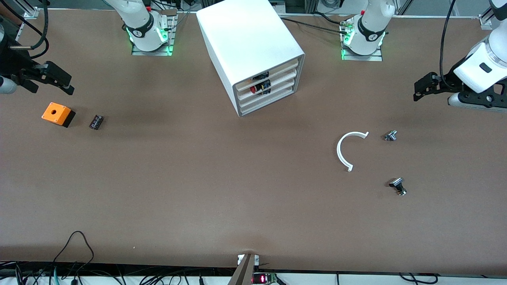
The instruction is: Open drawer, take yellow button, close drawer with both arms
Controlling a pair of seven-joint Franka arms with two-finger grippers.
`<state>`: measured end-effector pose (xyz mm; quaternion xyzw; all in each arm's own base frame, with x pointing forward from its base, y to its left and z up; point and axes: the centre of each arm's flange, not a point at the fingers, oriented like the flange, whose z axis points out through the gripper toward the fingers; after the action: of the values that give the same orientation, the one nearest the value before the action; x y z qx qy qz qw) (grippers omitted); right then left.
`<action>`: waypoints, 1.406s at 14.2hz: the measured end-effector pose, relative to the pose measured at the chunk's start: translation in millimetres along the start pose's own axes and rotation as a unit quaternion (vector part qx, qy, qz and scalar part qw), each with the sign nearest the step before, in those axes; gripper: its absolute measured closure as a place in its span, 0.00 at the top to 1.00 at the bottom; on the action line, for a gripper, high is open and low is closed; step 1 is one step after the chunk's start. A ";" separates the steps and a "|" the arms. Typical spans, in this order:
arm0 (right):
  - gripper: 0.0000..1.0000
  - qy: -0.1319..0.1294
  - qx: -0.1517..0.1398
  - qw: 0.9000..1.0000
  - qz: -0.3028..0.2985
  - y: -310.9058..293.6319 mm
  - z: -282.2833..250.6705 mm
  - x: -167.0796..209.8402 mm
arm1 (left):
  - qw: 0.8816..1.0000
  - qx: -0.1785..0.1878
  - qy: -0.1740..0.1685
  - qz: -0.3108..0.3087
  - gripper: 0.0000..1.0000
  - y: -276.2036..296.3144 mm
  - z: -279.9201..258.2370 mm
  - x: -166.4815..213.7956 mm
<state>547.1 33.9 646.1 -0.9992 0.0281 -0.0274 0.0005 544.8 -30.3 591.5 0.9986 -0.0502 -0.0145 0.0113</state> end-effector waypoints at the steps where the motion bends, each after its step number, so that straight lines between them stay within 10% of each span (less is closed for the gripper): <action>1: 1.00 0.001 0.000 1.000 0.000 0.0 -1.6 -0.2 | 1.000 0.000 0.000 0.000 1.00 0.0 0.0 0.0; 20: 1.00 -0.040 -0.004 0.999 0.001 1.3 31.6 13.6 | 1.000 0.000 -0.007 0.001 1.00 1.1 1.3 -0.5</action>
<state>562.3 31.9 615.2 -0.9995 0.0291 0.0131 -0.0027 544.2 -31.3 590.2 0.9984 -0.0513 -0.0210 0.0113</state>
